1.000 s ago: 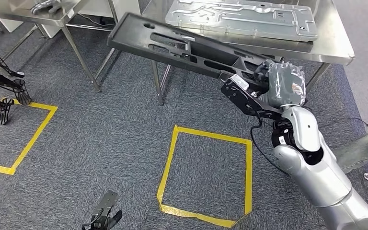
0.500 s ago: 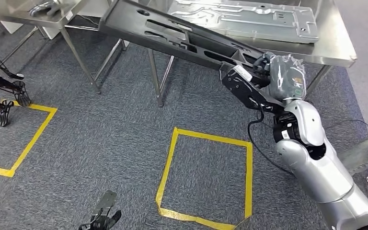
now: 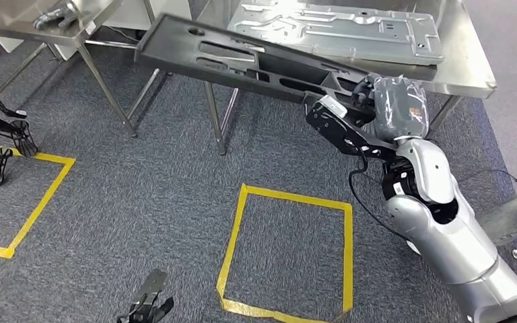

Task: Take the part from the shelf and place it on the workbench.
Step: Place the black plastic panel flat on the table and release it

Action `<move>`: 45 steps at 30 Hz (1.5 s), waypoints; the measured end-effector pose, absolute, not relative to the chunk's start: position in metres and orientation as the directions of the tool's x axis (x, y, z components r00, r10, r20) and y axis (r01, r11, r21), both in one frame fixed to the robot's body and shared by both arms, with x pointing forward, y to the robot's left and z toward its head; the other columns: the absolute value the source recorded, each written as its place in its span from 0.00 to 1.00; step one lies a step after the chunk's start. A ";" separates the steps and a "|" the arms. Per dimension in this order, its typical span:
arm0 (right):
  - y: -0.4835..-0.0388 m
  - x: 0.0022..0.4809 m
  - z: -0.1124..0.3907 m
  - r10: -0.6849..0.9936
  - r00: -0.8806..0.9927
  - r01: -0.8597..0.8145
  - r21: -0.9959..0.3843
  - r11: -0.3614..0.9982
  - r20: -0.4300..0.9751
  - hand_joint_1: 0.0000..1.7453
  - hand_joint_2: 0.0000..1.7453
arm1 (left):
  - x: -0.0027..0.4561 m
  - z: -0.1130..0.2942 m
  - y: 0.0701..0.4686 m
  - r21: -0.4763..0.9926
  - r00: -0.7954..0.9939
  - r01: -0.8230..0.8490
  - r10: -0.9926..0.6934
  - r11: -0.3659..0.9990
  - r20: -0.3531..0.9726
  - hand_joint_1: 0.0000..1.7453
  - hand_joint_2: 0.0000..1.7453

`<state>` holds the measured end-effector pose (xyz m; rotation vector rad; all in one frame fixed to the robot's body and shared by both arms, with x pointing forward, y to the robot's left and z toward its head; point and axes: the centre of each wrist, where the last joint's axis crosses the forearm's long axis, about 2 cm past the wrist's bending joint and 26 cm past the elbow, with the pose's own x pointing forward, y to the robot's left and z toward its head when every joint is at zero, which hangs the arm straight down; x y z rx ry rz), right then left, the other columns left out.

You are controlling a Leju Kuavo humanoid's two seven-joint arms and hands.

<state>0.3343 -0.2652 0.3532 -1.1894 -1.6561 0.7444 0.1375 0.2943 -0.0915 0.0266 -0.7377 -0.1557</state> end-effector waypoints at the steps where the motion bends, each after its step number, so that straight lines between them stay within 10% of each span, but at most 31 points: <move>1: -0.266 0.334 0.353 0.939 -0.094 0.369 -0.864 0.343 0.332 1.00 1.00 | 0.137 -0.092 0.295 0.079 0.730 0.132 -0.151 0.988 0.667 0.00 1.00; 45: -0.300 0.335 0.354 0.988 0.075 0.310 -0.945 0.108 0.138 1.00 1.00 | 0.135 -0.092 0.300 0.092 0.734 0.123 -0.153 0.988 0.661 0.00 1.00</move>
